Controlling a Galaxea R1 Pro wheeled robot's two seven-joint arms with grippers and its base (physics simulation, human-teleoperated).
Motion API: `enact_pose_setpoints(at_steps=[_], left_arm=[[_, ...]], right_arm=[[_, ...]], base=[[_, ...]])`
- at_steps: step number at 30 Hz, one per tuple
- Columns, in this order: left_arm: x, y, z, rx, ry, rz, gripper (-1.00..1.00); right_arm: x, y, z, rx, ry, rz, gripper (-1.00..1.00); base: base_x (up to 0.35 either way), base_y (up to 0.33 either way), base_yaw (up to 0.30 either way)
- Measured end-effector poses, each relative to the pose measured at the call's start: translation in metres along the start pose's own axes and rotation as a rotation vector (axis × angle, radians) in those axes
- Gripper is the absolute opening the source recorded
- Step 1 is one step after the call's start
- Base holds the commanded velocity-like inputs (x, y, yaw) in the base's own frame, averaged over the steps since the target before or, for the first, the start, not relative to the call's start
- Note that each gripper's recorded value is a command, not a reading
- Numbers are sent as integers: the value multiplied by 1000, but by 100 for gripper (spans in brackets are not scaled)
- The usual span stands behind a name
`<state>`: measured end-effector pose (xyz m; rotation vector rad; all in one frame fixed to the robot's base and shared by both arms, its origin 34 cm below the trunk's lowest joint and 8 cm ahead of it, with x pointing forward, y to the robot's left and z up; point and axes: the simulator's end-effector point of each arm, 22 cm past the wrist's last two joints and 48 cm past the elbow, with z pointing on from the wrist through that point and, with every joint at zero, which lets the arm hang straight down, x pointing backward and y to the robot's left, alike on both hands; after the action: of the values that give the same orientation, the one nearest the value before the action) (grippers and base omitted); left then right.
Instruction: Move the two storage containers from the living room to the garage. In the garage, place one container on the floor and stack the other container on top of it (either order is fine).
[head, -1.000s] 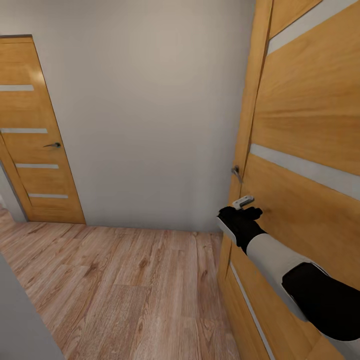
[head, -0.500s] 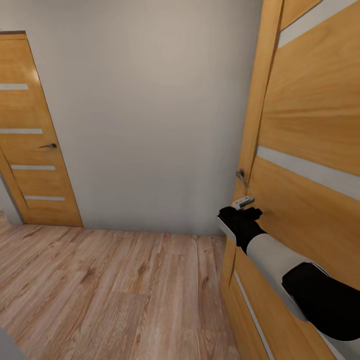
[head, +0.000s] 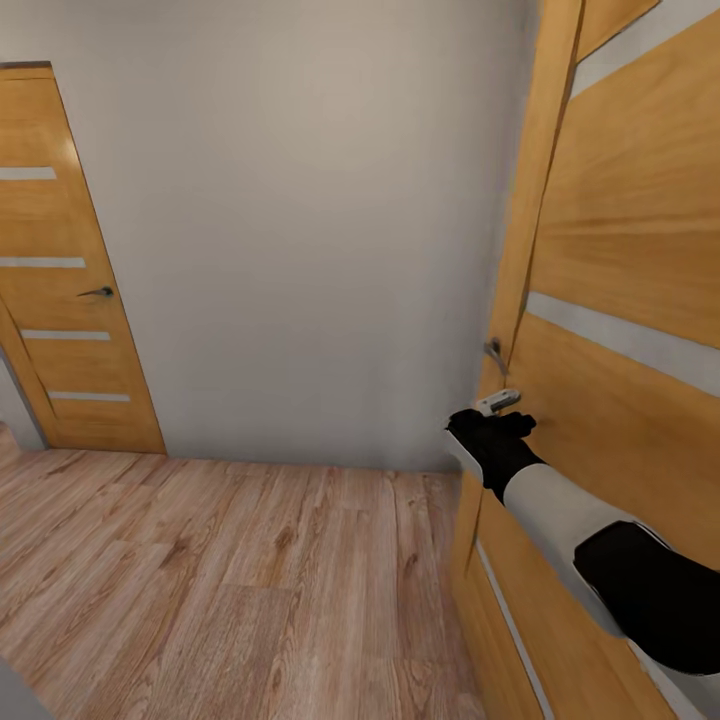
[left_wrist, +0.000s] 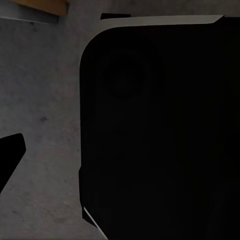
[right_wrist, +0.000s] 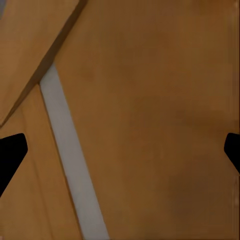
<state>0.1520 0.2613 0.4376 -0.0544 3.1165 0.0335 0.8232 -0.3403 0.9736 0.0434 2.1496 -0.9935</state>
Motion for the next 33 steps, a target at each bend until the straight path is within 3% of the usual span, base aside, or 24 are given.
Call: enact_pose_setpoints(at_steps=[3, 5, 21, 25, 33], left_arm=[[0, 0, 0, 0, 0, 0, 100], [0, 0, 0, 0, 0, 0, 100], [0, 0, 0, 0, 0, 0, 100], [0, 0, 0, 0, 0, 0, 100], [0, 0, 0, 0, 0, 0, 100]], right_arm=[[3, -21, 13, 32, 10, 5, 100], [5, -36, 18, 72, 12, -23, 100], [5, -40, 19, 78, 14, -25, 100], [-2, -24, 8, 55, 0, -29, 100], [-31, 47, -50, -57, -63, -41, 100]], base=[[0, 0, 0], [0, 0, 0], [0, 0, 0], [0, 0, 0], [0, 0, 0]])
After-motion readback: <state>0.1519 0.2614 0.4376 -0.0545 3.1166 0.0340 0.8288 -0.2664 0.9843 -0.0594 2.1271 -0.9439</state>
